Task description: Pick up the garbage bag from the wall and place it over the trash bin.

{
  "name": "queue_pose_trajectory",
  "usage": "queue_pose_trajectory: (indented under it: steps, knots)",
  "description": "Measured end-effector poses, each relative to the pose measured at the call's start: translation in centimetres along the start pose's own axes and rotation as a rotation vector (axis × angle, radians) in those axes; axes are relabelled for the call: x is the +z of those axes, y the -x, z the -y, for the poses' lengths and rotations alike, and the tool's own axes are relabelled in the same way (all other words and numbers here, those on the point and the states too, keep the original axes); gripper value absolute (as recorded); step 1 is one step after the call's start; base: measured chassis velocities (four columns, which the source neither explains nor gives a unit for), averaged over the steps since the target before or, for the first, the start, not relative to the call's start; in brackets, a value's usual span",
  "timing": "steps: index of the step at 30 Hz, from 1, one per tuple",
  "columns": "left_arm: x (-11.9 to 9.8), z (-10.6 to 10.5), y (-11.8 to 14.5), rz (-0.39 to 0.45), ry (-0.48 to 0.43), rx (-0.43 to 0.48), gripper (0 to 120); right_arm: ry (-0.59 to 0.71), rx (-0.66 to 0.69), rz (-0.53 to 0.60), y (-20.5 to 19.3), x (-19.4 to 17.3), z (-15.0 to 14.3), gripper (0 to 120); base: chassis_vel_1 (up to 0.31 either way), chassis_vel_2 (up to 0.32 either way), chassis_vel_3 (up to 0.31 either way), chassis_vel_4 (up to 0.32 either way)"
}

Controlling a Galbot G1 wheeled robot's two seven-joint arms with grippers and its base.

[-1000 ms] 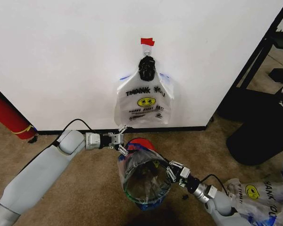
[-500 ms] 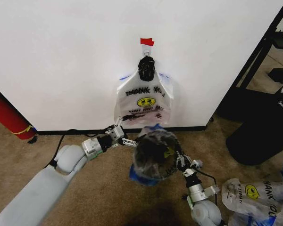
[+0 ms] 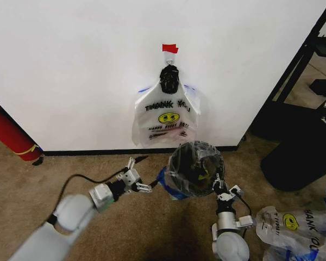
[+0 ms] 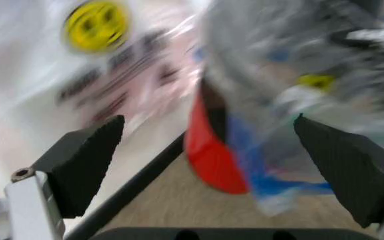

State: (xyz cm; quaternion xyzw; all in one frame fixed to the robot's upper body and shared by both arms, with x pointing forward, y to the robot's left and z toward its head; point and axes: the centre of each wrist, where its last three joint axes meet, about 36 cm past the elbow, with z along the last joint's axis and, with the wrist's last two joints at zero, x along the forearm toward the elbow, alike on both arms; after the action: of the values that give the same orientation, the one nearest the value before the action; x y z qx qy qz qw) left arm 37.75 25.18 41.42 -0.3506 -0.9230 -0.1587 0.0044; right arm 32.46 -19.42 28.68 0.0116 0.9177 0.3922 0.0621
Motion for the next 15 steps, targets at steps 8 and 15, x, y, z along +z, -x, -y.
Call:
queue_pose_trajectory:
  steps: [8, 15]
  knots:
    - [1.1, 1.1, 0.2, -0.083, -0.052, -0.090, 100, 0.012, -0.028, 0.026, -0.4, 0.2, -0.7, 1, 0.000, 0.000, 0.000, 0.000]
    - [1.9, 1.7, 0.3, -0.122, -0.077, -0.084, 100, 0.008, -0.061, 0.018, -0.6, -0.1, -1.4, 1, 0.000, 0.000, 0.000, 0.000]
